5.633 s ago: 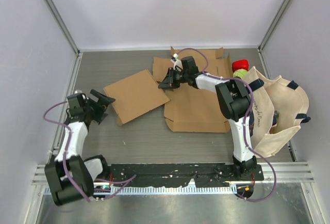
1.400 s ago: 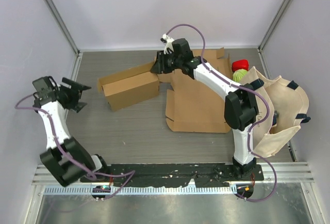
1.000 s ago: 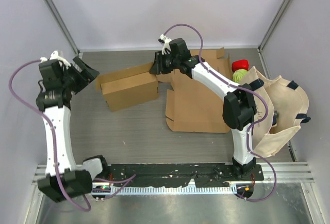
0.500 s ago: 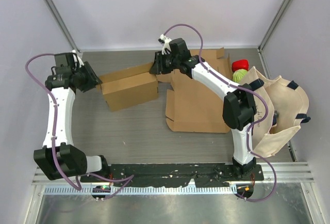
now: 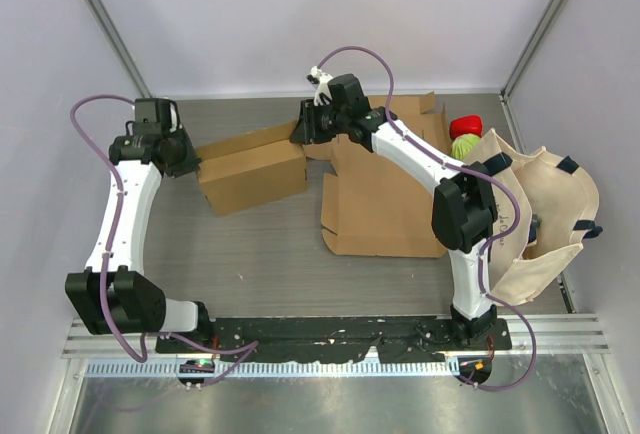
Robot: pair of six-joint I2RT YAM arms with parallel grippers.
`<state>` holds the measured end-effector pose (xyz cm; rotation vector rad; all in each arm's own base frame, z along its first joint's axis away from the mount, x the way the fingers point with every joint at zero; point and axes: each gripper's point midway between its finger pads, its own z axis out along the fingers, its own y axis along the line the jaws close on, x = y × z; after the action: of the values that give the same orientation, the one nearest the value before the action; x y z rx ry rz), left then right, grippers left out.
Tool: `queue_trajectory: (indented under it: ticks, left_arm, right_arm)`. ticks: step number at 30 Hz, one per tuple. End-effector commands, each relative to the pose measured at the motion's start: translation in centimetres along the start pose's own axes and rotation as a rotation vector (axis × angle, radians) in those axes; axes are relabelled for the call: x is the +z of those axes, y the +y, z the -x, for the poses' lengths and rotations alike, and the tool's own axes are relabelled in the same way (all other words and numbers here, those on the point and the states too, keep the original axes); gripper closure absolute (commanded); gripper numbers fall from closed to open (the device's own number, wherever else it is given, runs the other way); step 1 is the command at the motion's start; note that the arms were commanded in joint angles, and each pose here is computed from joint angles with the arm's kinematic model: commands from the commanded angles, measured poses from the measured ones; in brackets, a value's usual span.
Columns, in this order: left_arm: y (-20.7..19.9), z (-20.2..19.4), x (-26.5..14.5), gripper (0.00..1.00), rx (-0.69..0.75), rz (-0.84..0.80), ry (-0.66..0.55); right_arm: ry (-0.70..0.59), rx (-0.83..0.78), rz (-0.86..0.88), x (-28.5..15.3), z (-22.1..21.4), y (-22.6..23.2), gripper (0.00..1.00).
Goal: Fold the paper box
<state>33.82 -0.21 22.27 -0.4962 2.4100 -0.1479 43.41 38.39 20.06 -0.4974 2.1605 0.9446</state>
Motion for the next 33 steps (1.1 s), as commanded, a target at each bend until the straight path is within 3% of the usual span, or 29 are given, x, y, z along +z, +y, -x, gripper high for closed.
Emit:
queue_trajectory:
  ticks: [1, 19, 26, 33]
  left_arm:
    - [0.8, 1.0, -0.8, 1.00, 0.045, 0.067, -0.032]
    - [3.1, 0.6, -0.4, 1.00, 0.106, 0.183, 0.000]
    - [2.4, 0.1, 0.2, 1.00, 0.100, 0.140, 0.008]
    - [3.0, -1.3, 1.3, 1.00, 0.079, 0.155, 0.015]
  right_arm:
    - [-0.032, -0.019, 0.017, -0.3, 1.3, 1.2, 0.61]
    - [-0.018, -0.019, 0.000, 0.2, 0.8, 0.7, 0.61]
    - [-0.013, -0.013, 0.009, 0.4, 0.7, 0.9, 0.61]
    - [-0.005, -0.047, -0.032, -1.8, 1.1, 1.4, 0.55]
